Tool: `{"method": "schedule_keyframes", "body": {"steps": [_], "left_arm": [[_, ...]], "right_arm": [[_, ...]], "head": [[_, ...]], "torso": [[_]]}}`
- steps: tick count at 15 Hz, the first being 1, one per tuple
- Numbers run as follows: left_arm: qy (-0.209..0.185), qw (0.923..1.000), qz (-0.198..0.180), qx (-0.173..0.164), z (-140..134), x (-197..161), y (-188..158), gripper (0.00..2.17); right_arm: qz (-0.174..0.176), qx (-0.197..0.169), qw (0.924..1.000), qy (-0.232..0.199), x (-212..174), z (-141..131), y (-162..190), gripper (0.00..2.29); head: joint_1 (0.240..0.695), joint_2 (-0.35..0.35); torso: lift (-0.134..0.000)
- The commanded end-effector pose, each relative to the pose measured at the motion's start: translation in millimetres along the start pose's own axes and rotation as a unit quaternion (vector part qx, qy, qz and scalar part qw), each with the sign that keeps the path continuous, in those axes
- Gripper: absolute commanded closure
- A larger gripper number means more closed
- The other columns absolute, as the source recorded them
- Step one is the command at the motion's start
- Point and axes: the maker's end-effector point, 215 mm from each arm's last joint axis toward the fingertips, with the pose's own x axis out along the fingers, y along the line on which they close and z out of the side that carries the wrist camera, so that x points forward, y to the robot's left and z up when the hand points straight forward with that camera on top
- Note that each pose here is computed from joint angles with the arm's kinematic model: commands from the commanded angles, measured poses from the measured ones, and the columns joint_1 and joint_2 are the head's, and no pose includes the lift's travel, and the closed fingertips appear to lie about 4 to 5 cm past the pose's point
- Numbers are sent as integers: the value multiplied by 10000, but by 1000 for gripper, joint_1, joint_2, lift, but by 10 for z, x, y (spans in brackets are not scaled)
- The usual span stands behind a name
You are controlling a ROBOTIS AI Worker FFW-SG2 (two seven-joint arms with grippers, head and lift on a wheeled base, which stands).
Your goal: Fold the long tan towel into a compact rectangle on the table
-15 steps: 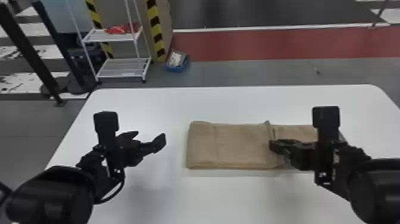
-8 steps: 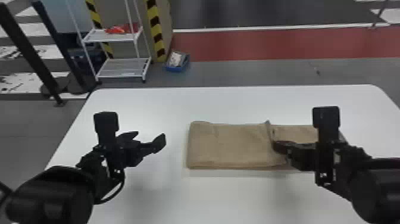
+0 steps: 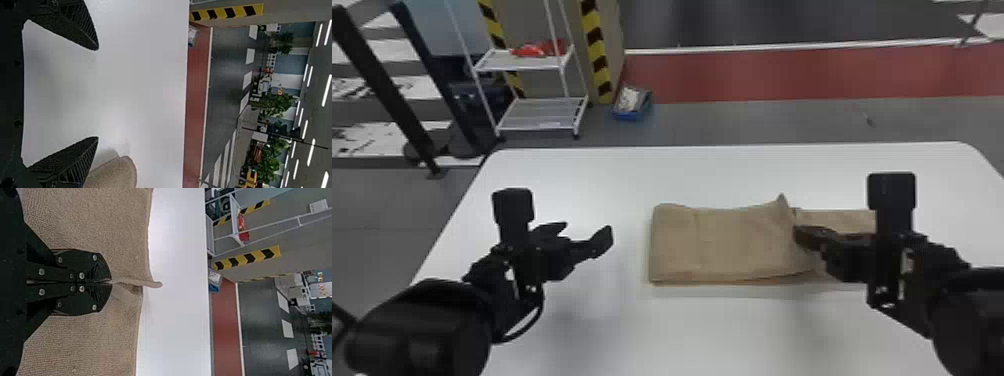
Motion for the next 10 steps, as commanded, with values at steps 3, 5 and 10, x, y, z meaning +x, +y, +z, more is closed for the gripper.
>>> {"method": "schedule_keyframes", "body": {"steps": [3, 5, 10], "left_arm": [[51, 10000, -3, -6, -10, -11, 2, 70], [66, 10000, -12, -19, -19, -11, -3, 70], [72, 10000, 10, -13, -20, -6, 1, 70]], "right_arm": [[-101, -163, 9997, -179, -103, 187, -66, 1376], [-246, -375, 9990, -87, -92, 142, -157, 1372], [-85, -151, 9989, -445, -244, 415, -201, 1372]], "head": [[695, 96], [695, 93], [695, 87]], "torso": [[-128], [-128], [-128]]}}
